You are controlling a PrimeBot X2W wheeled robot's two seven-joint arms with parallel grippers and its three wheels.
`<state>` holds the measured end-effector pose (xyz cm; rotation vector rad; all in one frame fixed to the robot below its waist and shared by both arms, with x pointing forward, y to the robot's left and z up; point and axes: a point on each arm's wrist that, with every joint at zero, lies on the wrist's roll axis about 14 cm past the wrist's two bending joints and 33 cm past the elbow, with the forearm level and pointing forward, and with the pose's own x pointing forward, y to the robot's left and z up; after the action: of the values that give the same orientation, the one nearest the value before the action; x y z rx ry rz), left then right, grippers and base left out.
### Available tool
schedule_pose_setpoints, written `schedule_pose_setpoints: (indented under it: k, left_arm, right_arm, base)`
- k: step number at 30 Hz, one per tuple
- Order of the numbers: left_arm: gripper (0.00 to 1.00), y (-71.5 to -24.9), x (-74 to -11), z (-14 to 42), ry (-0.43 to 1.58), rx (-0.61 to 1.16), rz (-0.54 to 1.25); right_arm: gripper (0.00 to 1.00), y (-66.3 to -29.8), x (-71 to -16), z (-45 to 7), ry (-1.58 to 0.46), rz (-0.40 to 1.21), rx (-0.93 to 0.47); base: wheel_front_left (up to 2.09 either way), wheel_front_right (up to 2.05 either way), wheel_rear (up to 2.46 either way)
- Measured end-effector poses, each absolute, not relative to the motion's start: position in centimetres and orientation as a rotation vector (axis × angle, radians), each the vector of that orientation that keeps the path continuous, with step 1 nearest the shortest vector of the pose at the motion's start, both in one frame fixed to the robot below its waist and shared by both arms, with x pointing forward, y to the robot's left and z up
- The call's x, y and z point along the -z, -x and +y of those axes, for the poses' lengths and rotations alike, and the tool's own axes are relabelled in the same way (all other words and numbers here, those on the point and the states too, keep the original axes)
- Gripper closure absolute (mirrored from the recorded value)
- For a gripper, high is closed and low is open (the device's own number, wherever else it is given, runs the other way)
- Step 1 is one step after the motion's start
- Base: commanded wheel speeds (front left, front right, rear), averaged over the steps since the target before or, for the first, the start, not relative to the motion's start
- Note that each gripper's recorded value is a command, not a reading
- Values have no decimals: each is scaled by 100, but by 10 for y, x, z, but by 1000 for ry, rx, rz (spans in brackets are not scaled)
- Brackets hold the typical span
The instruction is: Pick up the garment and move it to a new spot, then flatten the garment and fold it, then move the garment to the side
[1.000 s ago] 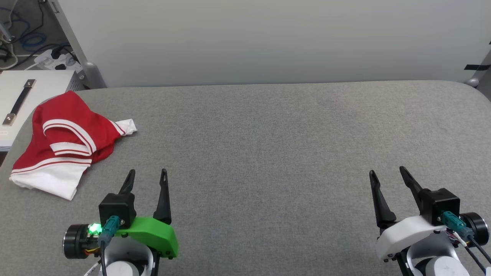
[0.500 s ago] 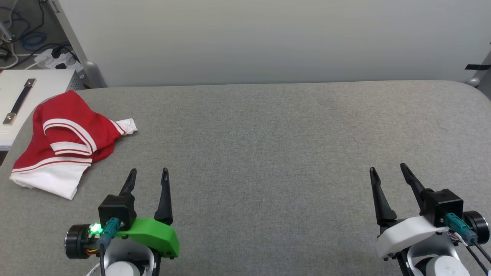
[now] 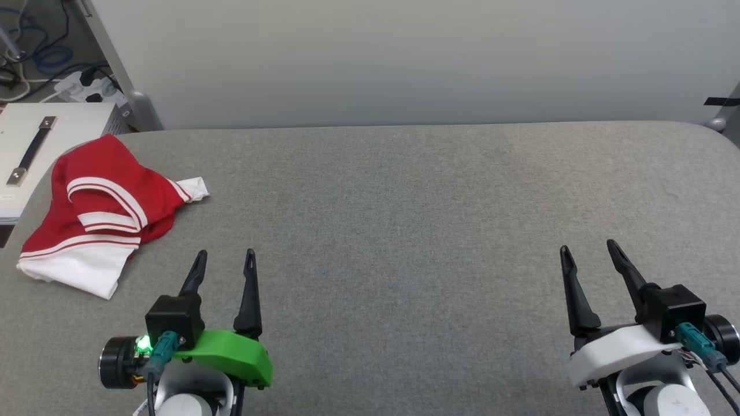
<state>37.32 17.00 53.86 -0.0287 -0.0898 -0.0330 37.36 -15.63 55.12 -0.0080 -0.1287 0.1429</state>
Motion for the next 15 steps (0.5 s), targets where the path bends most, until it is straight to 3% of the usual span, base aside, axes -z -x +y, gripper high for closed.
schedule_pose_setpoints:
  k: [15]
  left_arm:
    - [0,-373,-528,164,54,51,-73]
  right_arm:
    - [0,-373,-545,-156,3,-125,-145]
  base:
    - [0,0,0]
